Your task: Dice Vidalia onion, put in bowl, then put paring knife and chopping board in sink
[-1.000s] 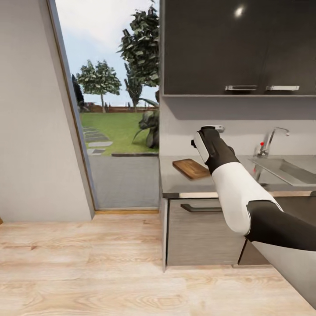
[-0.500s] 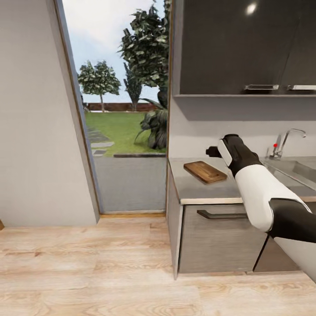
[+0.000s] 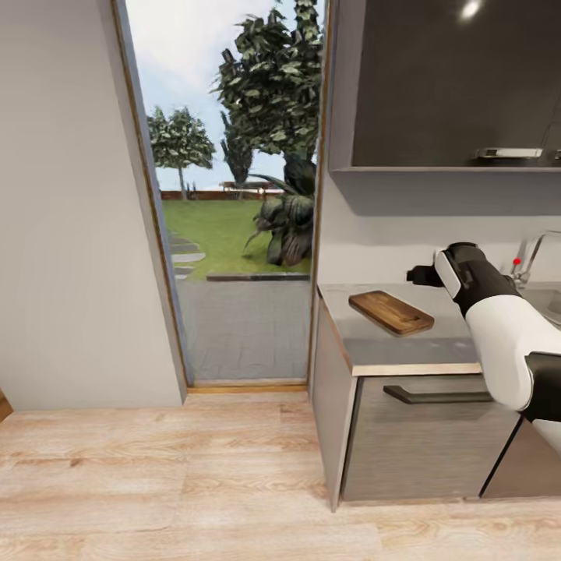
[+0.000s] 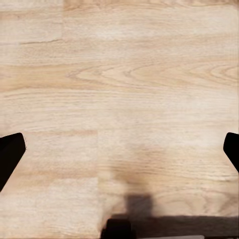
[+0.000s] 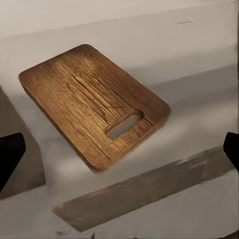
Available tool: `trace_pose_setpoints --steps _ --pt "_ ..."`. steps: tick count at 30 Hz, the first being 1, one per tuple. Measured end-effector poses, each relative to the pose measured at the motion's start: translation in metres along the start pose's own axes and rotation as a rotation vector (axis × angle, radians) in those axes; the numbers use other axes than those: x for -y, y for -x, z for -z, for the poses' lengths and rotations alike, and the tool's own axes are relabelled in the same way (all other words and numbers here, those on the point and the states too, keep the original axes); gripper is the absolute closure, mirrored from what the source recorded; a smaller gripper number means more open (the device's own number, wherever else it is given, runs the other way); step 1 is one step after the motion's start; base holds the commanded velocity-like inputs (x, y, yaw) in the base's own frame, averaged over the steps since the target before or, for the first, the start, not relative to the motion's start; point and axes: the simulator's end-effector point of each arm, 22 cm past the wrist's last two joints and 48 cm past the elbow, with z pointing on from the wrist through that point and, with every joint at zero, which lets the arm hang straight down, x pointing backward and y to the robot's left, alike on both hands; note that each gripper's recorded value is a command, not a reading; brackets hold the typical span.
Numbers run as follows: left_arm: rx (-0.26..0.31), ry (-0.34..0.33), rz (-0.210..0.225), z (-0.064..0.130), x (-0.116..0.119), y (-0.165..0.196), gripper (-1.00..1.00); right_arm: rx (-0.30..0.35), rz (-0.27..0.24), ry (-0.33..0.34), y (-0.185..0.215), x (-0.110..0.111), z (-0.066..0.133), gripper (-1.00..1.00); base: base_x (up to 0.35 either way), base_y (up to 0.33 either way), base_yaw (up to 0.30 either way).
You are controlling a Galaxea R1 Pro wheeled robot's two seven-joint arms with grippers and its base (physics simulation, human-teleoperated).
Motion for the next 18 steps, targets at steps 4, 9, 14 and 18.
trace_pose_setpoints --steps 4,9,14,18 --pt "0.000 -0.001 -0.001 0.000 0.000 0.000 -1.00 -0.001 -0.005 -0.014 0.000 0.010 -0.001 -1.00 0.175 0.139 0.000" --pt "-0.001 -0.001 -0.001 0.000 0.001 0.000 -1.00 -0.012 -0.040 -0.047 -0.003 0.031 -0.003 -1.00 0.038 0.025 0.000" --pt "-0.002 -0.001 -0.001 0.000 0.001 -0.001 -1.00 -0.040 -0.166 -0.081 -0.013 0.056 -0.006 -1.00 0.006 0.004 0.000" --pt "-0.002 -0.001 -0.001 0.000 0.001 -0.001 -1.00 -0.061 -0.229 -0.122 -0.021 0.071 -0.007 -1.00 0.000 0.000 0.000"
